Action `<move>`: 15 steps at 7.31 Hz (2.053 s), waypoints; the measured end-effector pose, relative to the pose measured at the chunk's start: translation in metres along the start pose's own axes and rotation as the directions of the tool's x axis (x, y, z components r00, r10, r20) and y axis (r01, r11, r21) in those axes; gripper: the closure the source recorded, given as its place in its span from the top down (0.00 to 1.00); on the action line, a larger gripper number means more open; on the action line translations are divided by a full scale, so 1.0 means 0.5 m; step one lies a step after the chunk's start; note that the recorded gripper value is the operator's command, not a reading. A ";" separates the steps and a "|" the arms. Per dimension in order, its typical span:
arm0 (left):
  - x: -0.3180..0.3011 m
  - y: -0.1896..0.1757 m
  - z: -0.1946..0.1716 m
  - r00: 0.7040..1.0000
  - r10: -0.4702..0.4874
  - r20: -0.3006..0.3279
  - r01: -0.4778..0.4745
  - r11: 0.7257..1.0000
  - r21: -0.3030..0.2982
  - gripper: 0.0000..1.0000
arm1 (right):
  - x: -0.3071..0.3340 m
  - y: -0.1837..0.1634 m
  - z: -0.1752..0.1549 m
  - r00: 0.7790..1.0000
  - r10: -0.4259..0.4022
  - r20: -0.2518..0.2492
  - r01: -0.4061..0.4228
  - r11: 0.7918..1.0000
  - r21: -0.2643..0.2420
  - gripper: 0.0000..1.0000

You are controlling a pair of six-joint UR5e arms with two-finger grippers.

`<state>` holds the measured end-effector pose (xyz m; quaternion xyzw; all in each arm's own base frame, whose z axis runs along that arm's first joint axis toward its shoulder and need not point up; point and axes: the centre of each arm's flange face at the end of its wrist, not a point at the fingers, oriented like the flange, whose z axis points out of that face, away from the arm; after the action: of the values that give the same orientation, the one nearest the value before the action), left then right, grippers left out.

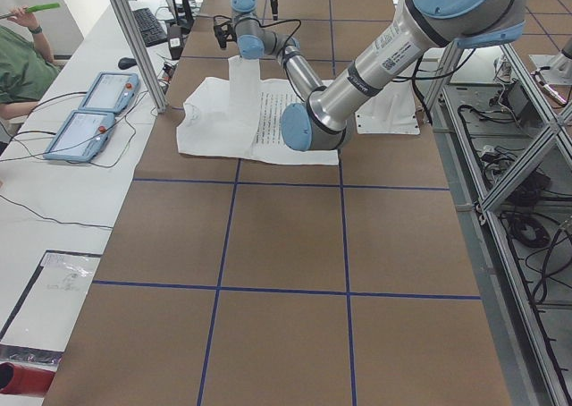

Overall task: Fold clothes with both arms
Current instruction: 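Carry the sleeve with the left gripper across the shirt toward the collar, then release the sleeve and move both grippers to the shirt's side edges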

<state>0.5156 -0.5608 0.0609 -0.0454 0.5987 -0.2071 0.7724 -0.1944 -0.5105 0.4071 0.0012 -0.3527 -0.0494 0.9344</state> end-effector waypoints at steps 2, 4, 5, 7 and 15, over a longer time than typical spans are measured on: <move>-0.018 0.102 0.093 1.000 0.021 0.022 -0.021 1.000 -0.009 0.99 | -0.003 -0.008 0.004 1.000 0.002 0.000 -0.002 1.000 -0.003 1.00; -0.036 0.152 0.157 0.999 0.033 0.034 -0.032 0.999 -0.012 1.00 | -0.013 -0.027 0.018 1.000 0.014 0.016 -0.013 1.000 -0.025 1.00; -0.040 0.158 0.167 0.999 0.040 0.028 -0.040 0.999 -0.007 1.00 | -0.024 -0.036 0.021 1.000 0.011 0.025 -0.010 0.999 -0.031 1.00; -0.055 0.148 0.171 0.996 0.086 0.035 -0.086 0.996 0.003 1.00 | -0.071 -0.039 0.023 0.999 -0.003 0.054 0.004 1.000 -0.012 1.00; -0.469 0.051 -0.155 0.882 0.402 0.245 -0.419 0.908 0.020 1.00 | -0.465 0.293 0.162 0.978 0.148 0.144 -0.163 0.982 0.096 1.00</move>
<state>0.4029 -0.4360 0.2439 0.0863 0.4909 -0.0534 0.8653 -0.4081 -0.3406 0.3200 0.0205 -0.4170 0.0428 0.9077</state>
